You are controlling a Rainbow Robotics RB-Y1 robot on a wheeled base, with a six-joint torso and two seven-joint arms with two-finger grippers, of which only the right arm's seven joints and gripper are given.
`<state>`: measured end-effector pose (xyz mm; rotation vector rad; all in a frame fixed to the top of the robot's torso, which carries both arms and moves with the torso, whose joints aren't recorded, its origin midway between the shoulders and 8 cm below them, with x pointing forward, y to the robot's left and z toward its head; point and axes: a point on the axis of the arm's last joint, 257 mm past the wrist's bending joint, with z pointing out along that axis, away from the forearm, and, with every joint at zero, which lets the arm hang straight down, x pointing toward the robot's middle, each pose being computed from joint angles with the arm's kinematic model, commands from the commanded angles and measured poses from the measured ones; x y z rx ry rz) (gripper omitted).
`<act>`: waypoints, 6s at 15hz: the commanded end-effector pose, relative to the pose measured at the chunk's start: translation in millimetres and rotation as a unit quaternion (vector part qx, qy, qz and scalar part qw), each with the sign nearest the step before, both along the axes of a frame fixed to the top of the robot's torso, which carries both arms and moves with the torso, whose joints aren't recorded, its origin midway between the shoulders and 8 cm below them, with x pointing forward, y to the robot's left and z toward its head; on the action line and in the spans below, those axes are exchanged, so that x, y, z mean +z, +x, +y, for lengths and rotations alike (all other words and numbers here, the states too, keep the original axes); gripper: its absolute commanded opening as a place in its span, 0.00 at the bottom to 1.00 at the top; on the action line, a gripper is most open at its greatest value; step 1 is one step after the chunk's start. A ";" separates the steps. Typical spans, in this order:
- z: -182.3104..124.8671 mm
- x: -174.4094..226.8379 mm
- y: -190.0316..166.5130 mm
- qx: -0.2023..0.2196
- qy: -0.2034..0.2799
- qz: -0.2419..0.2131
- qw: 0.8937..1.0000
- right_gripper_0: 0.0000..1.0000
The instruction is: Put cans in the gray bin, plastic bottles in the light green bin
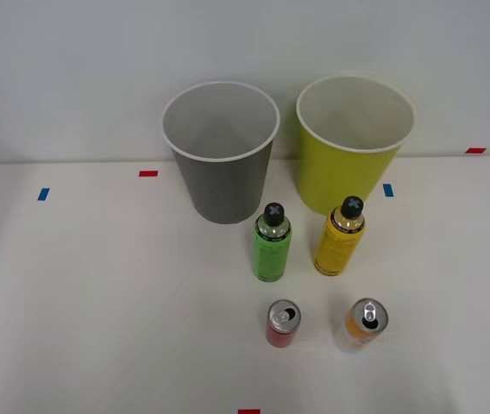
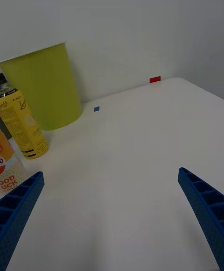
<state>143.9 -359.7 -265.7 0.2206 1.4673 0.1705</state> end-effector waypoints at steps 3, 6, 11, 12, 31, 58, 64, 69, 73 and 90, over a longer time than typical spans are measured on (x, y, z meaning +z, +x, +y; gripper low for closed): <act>0.0 0.0 0.0 0.000 0.000 0.000 1.000 1.00; 0.0 0.0 0.0 0.000 0.000 0.000 1.000 1.00; 0.0 0.0 0.0 0.000 0.000 0.000 1.000 1.00; 0.0 0.0 0.0 0.000 0.000 0.000 1.000 1.00; 0.0 0.0 0.0 0.000 0.000 0.000 1.000 1.00; 16.5 -7.0 -6.2 0.015 0.005 -0.007 1.000 1.00; 29.1 -4.1 9.0 0.070 -0.028 -0.011 0.997 1.00; 25.0 -20.8 34.6 0.118 -0.064 -0.029 0.990 1.00; 56.1 -13.1 73.5 0.179 -0.116 -0.074 0.974 1.00; 156.0 -9.0 166.6 0.274 -0.110 -0.107 0.949 1.00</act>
